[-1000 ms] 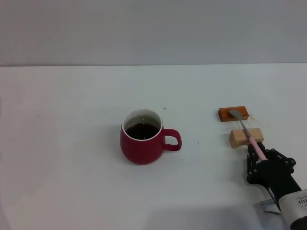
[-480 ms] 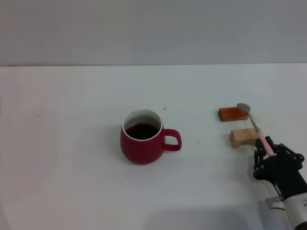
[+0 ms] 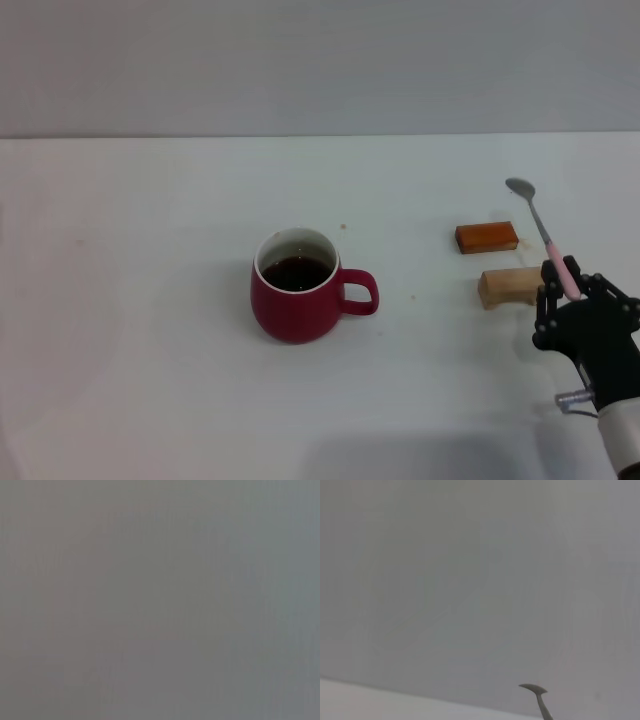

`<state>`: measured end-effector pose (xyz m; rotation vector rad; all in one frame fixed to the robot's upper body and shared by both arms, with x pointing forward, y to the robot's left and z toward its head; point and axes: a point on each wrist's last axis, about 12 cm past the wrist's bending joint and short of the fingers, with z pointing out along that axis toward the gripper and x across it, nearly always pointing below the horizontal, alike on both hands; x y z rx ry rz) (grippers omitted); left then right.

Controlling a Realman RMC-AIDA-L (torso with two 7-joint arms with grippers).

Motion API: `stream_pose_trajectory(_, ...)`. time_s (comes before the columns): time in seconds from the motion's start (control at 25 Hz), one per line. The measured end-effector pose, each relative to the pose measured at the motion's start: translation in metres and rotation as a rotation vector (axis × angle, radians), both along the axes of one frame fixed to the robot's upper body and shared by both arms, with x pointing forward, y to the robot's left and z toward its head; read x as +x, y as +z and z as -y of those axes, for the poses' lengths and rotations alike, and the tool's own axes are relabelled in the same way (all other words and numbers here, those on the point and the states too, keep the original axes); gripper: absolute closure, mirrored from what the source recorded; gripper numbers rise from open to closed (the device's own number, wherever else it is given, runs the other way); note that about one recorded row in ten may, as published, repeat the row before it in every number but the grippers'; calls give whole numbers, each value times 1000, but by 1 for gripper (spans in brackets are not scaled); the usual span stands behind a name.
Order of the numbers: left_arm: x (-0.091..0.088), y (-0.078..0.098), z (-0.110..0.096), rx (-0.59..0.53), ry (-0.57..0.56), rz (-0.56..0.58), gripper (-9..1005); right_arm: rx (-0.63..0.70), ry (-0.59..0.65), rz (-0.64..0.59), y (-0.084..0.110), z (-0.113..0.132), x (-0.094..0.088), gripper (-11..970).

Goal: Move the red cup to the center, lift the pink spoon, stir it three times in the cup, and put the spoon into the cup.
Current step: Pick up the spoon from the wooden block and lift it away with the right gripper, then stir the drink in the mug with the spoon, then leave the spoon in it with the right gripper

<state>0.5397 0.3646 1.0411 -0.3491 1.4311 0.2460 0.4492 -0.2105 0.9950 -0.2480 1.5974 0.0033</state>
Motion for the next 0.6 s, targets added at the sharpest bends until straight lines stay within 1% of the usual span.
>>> stream_pose_trajectory(0.08,0,0,0,0,0,-1,194,7,-3,10,2,-1,1,806)
stream_pose_trajectory(0.16,-1,-1,0,0,1,-6,194,21,-11,42,7,-2,3,806)
stream_pose_trajectory(0.2,-1,-1,-1,0,1,-8,194,39,-15,80,12,-3,5,806)
stream_pose_trajectory(0.24,-1,-2,-1,0,2,-10,194,39,-15,80,12,-3,5,806)
stream_pose_trajectory(0.32,-1,-2,-1,1,2,-12,194,64,-20,125,19,-6,7,806)
stream_pose_trajectory(0.4,-1,-2,-1,1,3,-13,194,122,-20,183,29,-9,11,806)
stream_pose_trajectory(0.44,-1,-2,-1,1,3,-13,194,122,-20,183,29,-9,11,806)
stream_pose_trajectory(0.56,-2,-2,-1,1,3,-13,194,208,-9,233,39,-11,17,806)
stream_pose_trajectory(0.6,-2,-2,-1,1,4,-14,194,268,8,257,44,-13,21,806)
